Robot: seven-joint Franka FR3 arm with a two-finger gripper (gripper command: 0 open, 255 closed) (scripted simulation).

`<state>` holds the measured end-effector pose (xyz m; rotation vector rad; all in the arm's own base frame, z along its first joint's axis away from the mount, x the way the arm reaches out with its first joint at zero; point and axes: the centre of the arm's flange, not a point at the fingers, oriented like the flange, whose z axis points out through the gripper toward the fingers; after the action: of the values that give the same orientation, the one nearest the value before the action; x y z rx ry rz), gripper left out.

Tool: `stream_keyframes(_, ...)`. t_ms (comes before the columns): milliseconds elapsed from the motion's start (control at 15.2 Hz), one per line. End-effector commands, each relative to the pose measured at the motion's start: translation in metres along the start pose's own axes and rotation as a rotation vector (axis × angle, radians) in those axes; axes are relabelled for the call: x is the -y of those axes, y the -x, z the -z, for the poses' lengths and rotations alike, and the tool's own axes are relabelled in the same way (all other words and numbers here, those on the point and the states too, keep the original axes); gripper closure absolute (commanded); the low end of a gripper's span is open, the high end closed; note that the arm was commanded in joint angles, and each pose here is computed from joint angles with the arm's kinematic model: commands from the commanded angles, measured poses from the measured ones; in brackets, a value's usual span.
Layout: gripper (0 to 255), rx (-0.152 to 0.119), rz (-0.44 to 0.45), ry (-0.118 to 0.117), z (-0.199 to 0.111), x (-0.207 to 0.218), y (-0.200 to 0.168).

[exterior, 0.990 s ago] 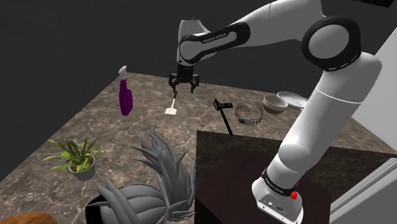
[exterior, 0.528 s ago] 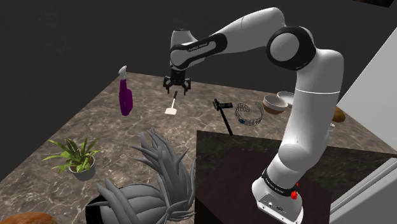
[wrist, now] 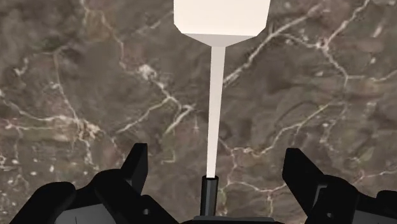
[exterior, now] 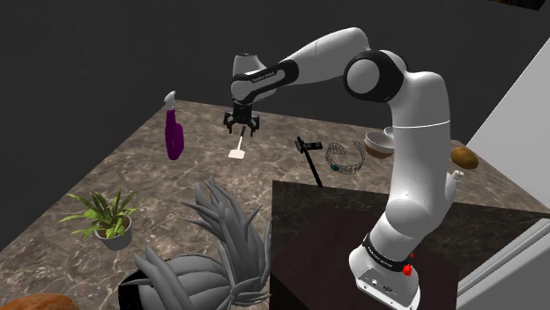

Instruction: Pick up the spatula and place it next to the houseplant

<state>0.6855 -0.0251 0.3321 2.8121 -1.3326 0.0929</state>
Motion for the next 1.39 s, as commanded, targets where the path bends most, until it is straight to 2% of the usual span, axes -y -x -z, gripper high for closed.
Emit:
stream_keyframes(0, 0, 0.0, -0.001, 0.0, -0.01, 0.0, -0.001)
stream_keyframes(132, 0, 0.0, -0.001, 0.0, -0.024, 0.0, -0.001)
stream_keyframes(660, 0, 0.0, -0.001, 0.0, -0.024, 0.0, -0.001)
stream_keyframes(726, 255, 0.0, -0.001, 0.0, -0.024, 0.0, -0.001)
stream_keyframes(1320, 255, 0.0, -0.001, 0.0, -0.024, 0.0, -0.001)
